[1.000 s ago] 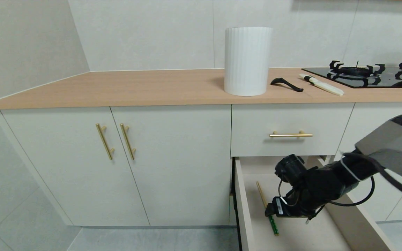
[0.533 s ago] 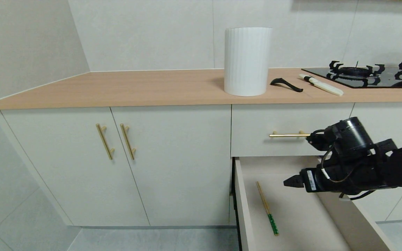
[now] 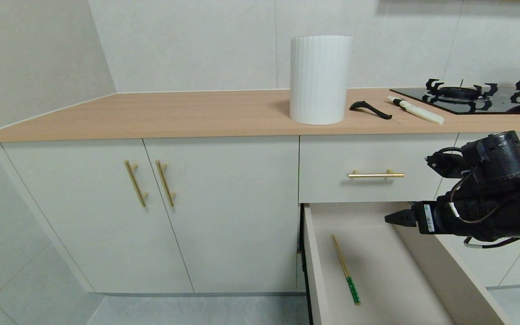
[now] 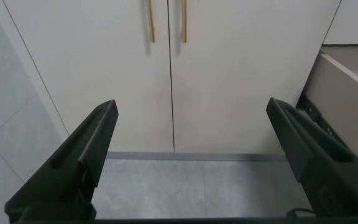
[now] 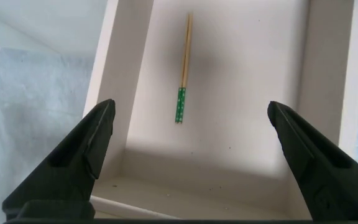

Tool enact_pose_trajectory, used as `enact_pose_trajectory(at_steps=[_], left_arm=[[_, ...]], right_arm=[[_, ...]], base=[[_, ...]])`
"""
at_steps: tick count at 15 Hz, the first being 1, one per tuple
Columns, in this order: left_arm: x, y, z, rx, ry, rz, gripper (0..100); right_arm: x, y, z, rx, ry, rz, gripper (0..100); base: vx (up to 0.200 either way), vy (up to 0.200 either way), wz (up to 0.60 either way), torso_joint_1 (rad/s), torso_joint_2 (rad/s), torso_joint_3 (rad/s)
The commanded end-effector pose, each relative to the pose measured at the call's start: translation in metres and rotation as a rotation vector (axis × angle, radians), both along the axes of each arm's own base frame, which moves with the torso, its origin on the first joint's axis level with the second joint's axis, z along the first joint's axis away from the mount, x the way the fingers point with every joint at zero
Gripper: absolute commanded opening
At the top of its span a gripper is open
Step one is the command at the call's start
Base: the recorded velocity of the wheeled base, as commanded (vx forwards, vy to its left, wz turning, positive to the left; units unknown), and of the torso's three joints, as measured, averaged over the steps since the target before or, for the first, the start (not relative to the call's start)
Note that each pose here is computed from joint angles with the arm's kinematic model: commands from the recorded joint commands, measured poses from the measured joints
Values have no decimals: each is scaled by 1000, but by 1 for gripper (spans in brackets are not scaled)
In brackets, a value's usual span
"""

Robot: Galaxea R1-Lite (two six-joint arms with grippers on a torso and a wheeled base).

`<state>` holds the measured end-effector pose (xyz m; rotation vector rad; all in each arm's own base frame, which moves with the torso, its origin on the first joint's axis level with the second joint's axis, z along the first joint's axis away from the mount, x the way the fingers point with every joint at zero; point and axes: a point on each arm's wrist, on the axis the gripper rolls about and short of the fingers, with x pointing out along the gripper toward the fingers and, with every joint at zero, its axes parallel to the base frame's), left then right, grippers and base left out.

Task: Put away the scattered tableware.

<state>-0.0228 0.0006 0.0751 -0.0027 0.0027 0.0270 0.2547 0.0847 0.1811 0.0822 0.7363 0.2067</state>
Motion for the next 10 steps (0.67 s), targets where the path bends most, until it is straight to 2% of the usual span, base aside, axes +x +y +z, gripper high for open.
enact_pose_trajectory(at_steps=[1,3,6,10], left_arm=[[0,0,0,0,0,1,100],[0,0,0,0,0,1,100],[0,0,0,0,0,1,100],[0,0,0,0,0,1,100]], right_arm=[[-2,-1,2,1,-9,-1,100],[-5,-2,4,-4,-16,5,100],[-5,-2,3,-17,-18,16,100],[-5,-2,0,-22,-7,17,100]], base=[[0,0,0,0,0,0],[0,0,0,16,-94,-79],[0,0,0,87,-248,-271],[0,0,0,133,-499,-296]])
